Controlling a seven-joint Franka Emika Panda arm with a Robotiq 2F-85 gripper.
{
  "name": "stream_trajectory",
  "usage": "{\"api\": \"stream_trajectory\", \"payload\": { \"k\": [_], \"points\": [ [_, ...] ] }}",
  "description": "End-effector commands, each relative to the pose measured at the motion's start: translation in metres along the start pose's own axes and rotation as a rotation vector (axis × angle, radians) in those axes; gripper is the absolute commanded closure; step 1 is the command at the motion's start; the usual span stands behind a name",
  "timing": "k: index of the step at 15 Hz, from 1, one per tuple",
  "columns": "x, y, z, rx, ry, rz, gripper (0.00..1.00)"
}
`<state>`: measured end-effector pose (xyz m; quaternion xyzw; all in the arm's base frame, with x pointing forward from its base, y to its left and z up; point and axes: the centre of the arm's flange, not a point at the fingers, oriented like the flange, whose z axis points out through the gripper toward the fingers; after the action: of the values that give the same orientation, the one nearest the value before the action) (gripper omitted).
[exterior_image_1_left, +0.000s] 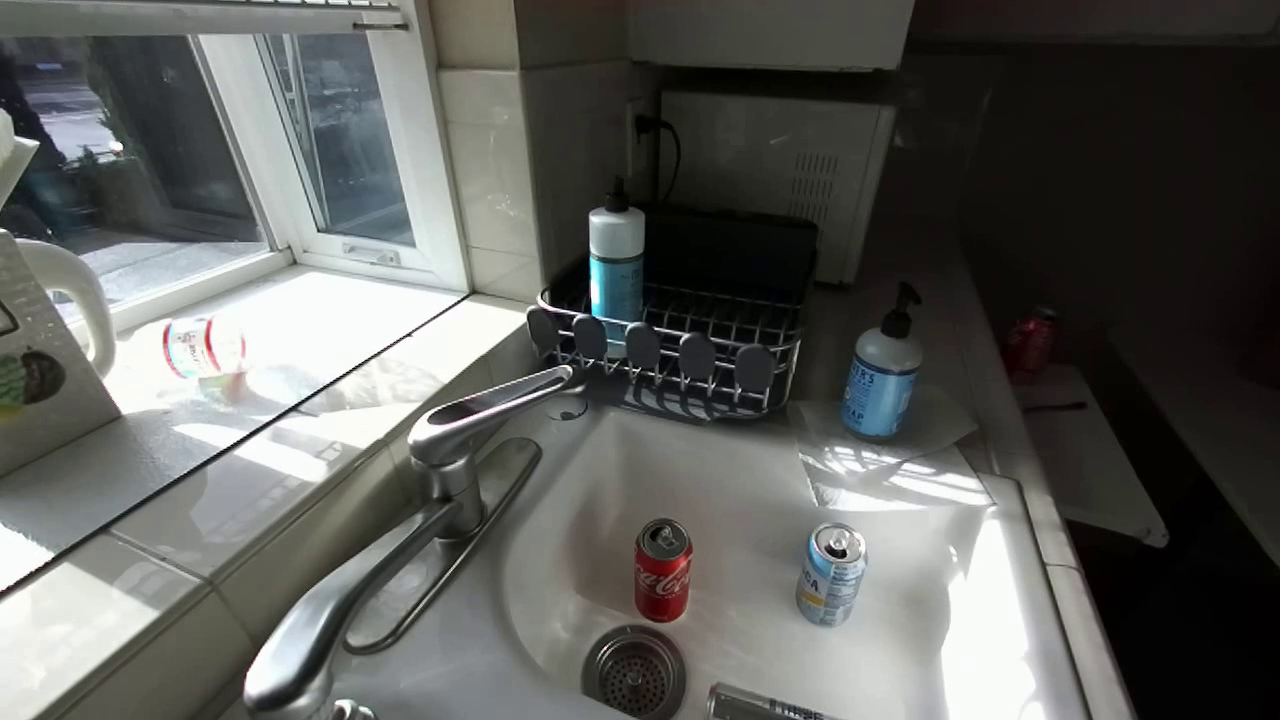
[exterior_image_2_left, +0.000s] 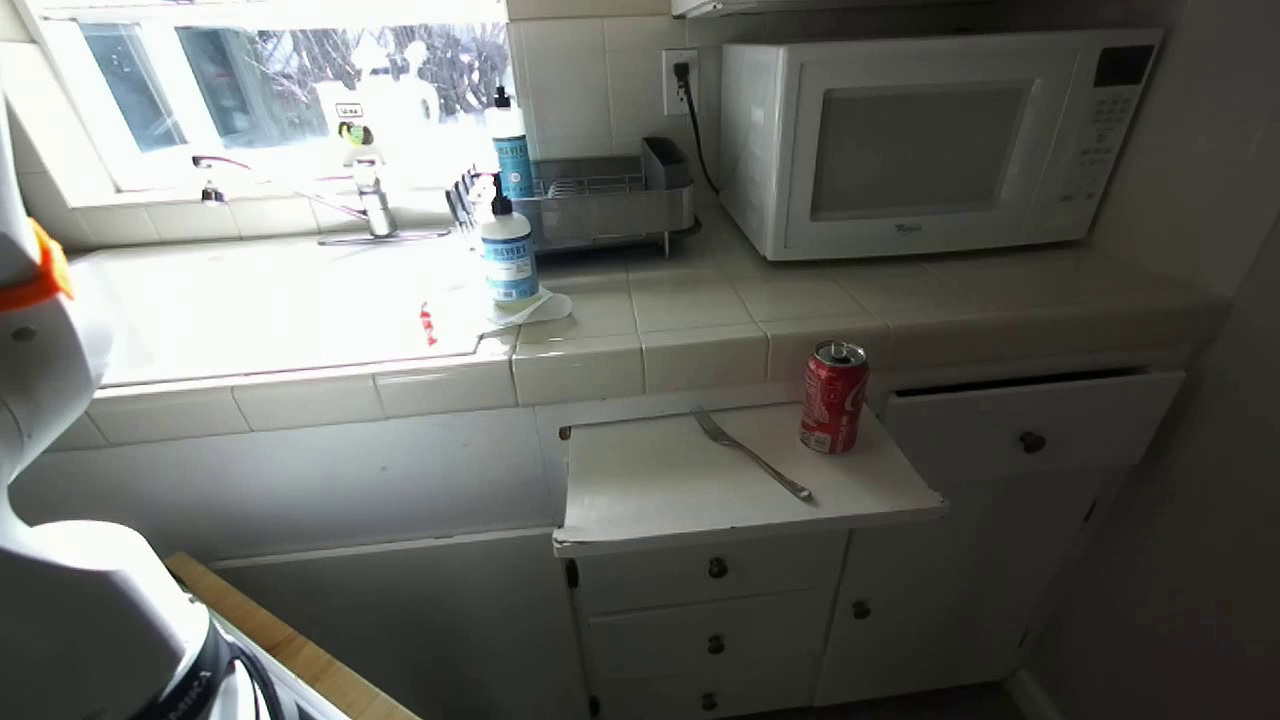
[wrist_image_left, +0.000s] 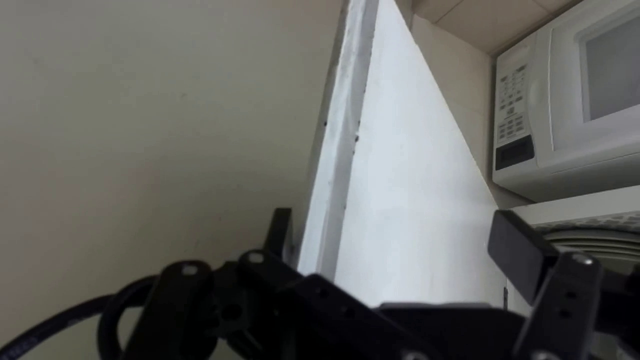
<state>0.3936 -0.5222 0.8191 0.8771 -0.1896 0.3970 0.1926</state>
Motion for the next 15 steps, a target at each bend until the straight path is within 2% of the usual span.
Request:
{"api": "stream_trajectory", "payload": {
  "k": [1, 6, 15],
  "points": [
    [0.020, 0.014, 0.017, 0.055, 0.007, 0.039, 0.00],
    [0.014, 0.007, 0.009, 0.115, -0.042, 0.032, 0.00],
    [-0.018, -0.041, -0.037, 0.264, -0.128, -0.054, 0.00]
  ]
}}
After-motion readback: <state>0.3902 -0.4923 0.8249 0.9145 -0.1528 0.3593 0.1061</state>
